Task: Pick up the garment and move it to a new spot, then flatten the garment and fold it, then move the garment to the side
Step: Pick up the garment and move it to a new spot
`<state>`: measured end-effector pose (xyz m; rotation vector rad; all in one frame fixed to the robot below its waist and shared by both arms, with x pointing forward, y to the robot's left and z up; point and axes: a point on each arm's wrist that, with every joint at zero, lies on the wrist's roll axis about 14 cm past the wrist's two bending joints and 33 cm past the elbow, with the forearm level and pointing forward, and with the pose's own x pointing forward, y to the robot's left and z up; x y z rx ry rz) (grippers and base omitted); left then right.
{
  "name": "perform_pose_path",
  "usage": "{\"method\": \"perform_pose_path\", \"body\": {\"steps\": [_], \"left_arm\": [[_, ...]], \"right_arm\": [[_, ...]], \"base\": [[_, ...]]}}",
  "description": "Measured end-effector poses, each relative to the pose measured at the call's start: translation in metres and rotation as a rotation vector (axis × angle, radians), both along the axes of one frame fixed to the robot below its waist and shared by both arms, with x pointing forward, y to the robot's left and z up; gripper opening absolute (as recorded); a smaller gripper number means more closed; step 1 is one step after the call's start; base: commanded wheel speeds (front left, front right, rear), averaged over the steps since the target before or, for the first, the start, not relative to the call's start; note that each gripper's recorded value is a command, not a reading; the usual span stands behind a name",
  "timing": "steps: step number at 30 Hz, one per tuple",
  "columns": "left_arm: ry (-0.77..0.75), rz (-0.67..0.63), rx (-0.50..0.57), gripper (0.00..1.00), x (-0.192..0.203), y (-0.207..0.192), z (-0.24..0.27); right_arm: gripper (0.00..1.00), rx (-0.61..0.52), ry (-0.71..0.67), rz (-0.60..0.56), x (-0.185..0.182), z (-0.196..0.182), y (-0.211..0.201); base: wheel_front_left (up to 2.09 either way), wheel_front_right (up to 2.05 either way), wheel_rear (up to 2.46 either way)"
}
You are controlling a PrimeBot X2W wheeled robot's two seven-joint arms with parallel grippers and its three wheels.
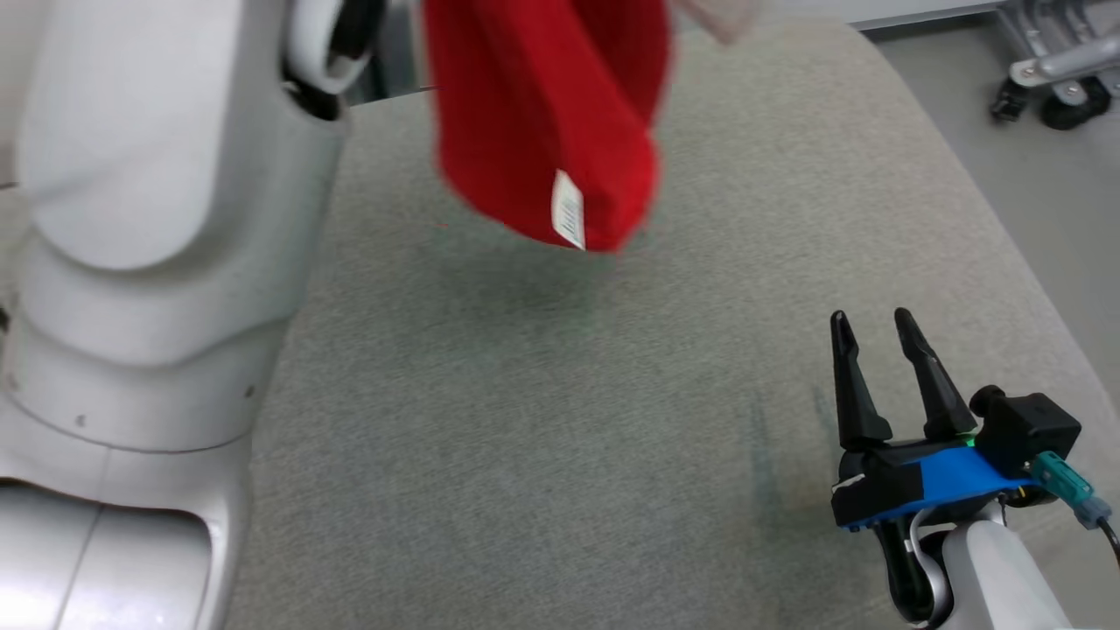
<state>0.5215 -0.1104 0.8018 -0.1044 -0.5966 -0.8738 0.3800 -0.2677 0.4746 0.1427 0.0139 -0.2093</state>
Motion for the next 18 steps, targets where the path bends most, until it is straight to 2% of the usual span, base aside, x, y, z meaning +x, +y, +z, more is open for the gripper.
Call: {"method": "perform_pose_path", "body": {"steps": [5,9,12,18], "left_arm": [[0.055,-0.081,0.015,0.00,-0.010,-0.030,-0.020],[0.208,-0.049,0.051,0.00,0.003,-0.022,-0.083],[0.338,0.036,0.089,0.00,0.017,0.004,-0.144],[0.567,0.261,0.141,0.00,0.021,0.093,-0.257]], "right_arm": [[1.00,-0.004,-0.013,-0.045,-0.011,0.006,-0.014],[1.00,-0.008,-0.022,-0.037,-0.008,0.008,-0.012],[1.00,-0.009,-0.028,-0.008,-0.001,0.009,-0.003],[1.00,-0.009,-0.026,0.048,0.011,0.006,0.015]], "base": [[0.00,0.00,0.00],[0.00,0.00,0.00],[0.00,0.00,0.00],[0.00,0.00,0.00]]}}
